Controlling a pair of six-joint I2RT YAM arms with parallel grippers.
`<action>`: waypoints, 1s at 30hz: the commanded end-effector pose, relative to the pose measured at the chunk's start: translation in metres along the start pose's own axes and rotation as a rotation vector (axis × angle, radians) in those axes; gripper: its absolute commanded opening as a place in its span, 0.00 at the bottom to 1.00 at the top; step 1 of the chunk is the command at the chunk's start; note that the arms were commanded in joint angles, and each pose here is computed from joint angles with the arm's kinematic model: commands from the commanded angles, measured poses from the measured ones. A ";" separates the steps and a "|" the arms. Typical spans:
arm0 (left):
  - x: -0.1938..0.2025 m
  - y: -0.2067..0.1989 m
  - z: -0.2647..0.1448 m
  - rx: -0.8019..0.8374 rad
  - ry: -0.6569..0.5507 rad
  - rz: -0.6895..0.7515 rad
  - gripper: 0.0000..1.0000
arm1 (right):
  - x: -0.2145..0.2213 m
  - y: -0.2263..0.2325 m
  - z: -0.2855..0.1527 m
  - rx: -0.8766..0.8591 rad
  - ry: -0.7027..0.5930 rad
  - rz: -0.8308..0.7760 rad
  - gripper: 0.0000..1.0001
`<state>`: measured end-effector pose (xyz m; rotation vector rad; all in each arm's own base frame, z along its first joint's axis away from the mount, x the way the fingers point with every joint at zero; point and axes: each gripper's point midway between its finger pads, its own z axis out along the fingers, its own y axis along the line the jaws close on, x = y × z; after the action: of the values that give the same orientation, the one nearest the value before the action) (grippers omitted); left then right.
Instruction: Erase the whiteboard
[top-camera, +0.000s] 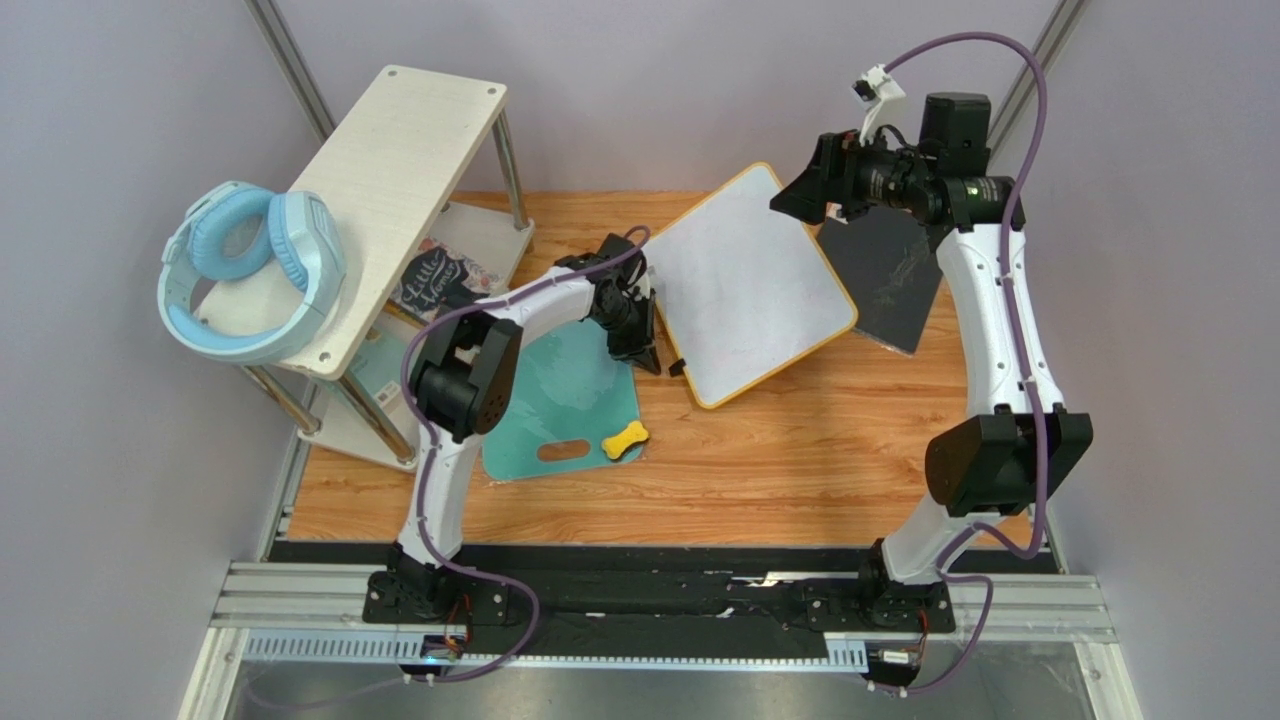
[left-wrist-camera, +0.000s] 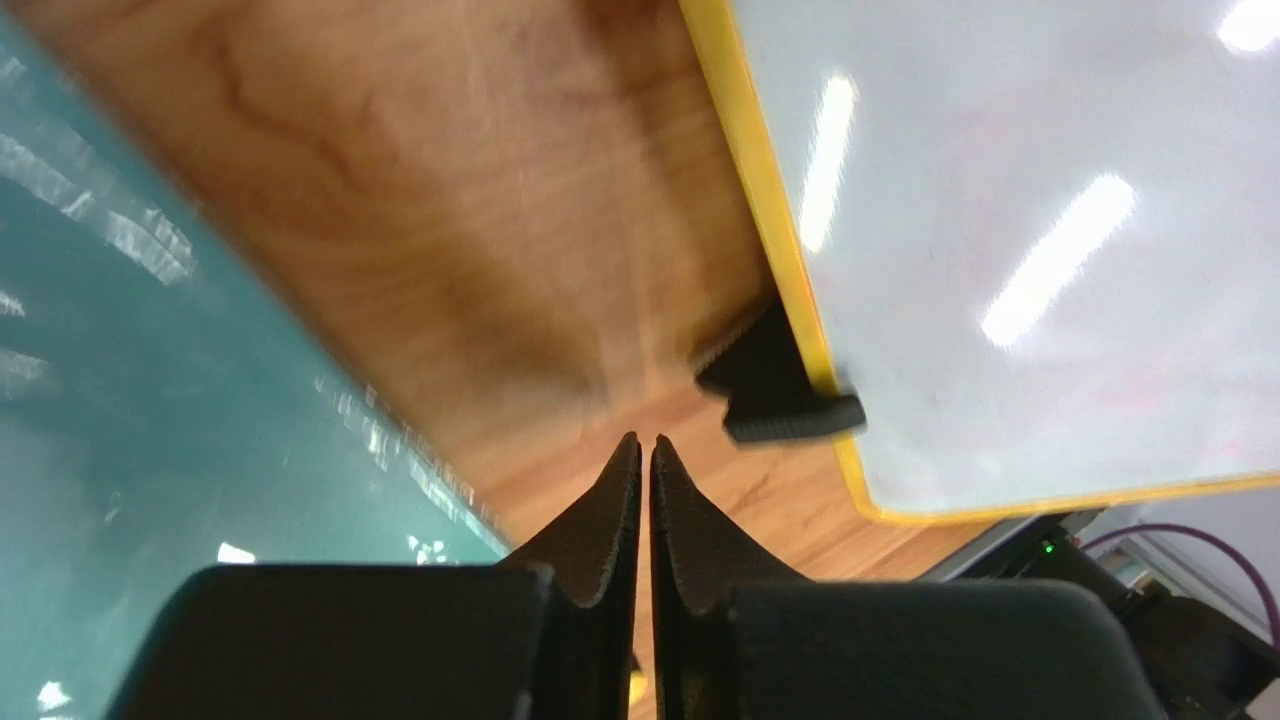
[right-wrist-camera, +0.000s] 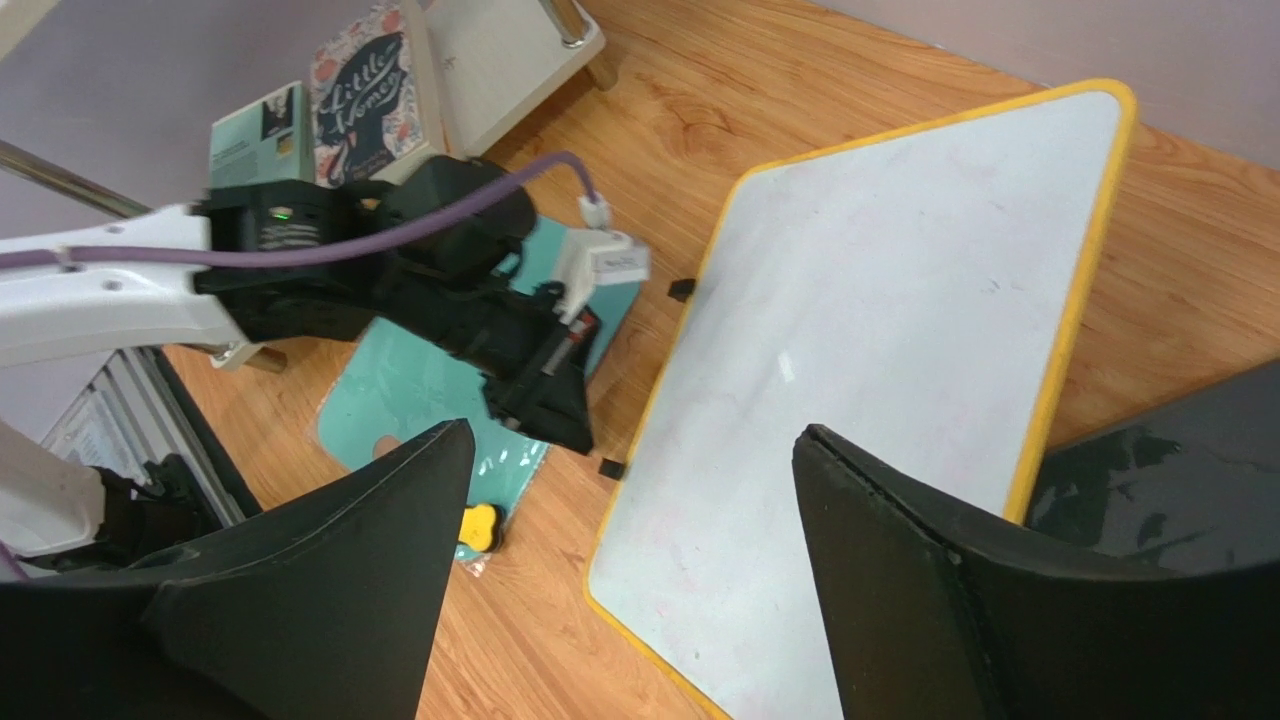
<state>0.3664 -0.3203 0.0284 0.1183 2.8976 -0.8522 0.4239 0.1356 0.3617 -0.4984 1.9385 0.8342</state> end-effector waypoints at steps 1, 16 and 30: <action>-0.019 -0.030 -0.080 0.009 -0.183 0.158 0.19 | -0.014 -0.015 -0.027 0.094 -0.065 -0.015 0.84; -0.007 -0.086 -0.201 0.116 -0.400 0.359 0.99 | 0.000 -0.036 -0.073 0.269 -0.096 0.026 0.99; 0.038 -0.126 -0.258 0.354 -0.495 0.558 0.99 | 0.030 -0.019 -0.094 0.315 -0.034 0.020 1.00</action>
<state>0.3073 -0.2866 0.2756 0.5228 2.2233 -1.0358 0.3837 0.0592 0.3611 -0.2577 1.9819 0.5951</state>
